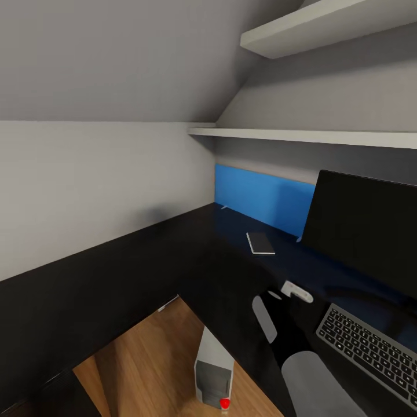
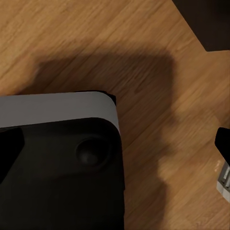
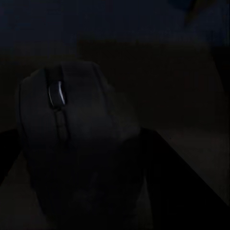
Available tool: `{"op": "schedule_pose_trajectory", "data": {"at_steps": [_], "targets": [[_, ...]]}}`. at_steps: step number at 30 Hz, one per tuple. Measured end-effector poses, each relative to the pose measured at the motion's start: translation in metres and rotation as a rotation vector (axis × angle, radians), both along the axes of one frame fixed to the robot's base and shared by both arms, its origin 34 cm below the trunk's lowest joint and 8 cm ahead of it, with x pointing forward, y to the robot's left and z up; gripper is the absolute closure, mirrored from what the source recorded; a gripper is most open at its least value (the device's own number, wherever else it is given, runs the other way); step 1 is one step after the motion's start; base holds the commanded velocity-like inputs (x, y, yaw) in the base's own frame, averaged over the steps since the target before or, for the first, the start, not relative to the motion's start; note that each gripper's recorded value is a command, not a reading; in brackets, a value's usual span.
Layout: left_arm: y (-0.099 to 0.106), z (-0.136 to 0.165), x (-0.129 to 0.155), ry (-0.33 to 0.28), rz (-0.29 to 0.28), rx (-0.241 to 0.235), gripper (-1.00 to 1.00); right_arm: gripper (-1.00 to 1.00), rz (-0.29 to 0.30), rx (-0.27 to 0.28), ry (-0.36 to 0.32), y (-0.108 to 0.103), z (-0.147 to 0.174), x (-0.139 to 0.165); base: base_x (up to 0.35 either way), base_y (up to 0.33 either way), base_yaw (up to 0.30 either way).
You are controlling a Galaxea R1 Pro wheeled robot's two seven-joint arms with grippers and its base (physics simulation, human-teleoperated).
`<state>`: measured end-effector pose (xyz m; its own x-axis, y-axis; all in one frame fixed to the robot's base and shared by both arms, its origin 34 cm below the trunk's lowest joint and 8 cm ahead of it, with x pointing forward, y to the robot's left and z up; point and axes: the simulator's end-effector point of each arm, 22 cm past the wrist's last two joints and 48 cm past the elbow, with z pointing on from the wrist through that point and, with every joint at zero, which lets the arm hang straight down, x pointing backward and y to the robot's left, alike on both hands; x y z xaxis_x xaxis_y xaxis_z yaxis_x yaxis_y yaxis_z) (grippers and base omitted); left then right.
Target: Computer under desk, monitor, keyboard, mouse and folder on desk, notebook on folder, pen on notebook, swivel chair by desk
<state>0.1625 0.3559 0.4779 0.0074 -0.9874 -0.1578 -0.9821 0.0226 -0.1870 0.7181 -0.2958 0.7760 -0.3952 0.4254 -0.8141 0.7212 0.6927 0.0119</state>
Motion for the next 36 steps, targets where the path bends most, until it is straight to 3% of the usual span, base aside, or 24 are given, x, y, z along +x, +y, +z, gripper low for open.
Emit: {"op": "schedule_pose_trajectory", "data": {"at_steps": [9, 18, 36], "targets": [[0.0, 0.0, 0.001, 0.0, 0.0, 0.0, -1.0, 1.0, -0.018, -0.003, 0.002, -0.002, -0.002, -0.002, 0.0, 0.0, -0.004], [0.0, -0.001, -0.002, 0.006, 0.0, 0.0, -1.0, 1.0, -0.054, -0.011, -0.003, -0.008, 0.011, 0.002, 0.0, 0.0, -0.194], [-0.002, -0.001, -0.002, 0.004, 0.003, -0.004, -1.0, 1.0, -0.054, -0.013, 0.004, -0.008, 0.012, 0.002, 0.0, 0.0, -0.078]]}}
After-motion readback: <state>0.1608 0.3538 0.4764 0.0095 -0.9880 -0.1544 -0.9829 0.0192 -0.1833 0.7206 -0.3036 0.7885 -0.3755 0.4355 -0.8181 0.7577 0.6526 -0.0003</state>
